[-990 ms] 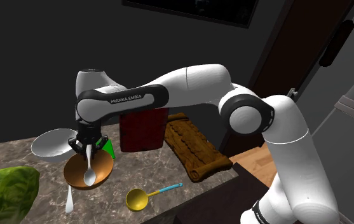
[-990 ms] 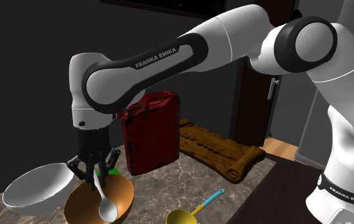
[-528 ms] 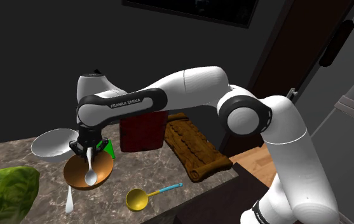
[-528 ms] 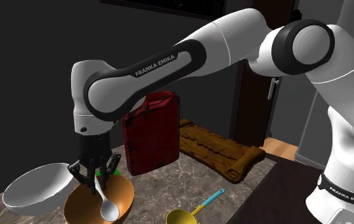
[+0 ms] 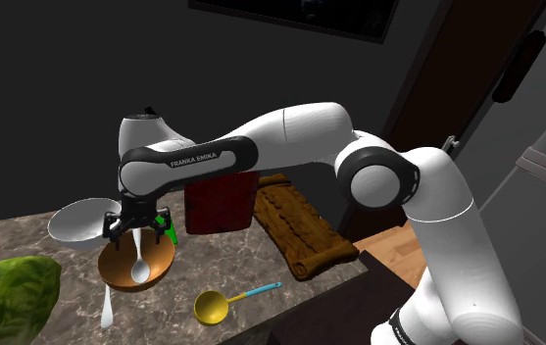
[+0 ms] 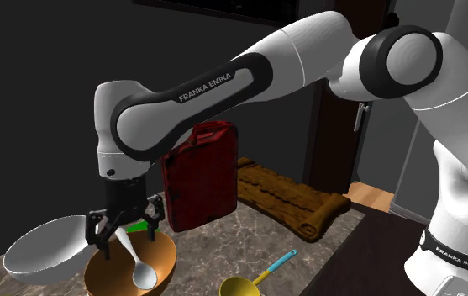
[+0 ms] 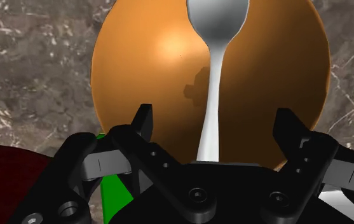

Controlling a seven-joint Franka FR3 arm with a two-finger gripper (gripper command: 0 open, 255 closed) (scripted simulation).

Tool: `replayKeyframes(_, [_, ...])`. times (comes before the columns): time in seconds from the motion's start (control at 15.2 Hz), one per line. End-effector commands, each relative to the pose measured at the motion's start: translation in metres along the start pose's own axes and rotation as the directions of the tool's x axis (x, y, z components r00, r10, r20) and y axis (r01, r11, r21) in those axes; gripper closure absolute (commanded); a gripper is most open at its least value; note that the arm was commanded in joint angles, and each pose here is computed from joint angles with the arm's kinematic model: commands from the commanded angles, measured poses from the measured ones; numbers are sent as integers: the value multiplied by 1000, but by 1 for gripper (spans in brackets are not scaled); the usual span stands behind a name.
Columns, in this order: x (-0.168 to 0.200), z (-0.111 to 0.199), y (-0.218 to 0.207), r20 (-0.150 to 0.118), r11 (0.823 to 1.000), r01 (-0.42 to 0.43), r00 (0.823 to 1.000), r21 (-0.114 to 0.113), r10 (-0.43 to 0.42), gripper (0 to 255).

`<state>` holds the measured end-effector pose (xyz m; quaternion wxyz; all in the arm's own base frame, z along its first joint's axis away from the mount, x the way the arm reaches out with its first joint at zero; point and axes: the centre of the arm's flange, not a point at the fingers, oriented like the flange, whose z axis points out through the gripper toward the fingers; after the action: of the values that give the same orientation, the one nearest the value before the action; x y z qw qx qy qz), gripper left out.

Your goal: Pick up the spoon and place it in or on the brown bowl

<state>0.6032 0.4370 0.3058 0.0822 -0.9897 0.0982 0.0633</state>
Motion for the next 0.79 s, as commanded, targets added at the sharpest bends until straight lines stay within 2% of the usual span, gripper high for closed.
replayKeyframes(0.0, [0,0,0,0,1000,0,1000,0,0,0])
replayKeyframes(0.26, [0,-50,0,0,1000,0,1000,0,0,0])
replayKeyframes(0.73, [0,-50,0,0,1000,0,1000,0,0,0])
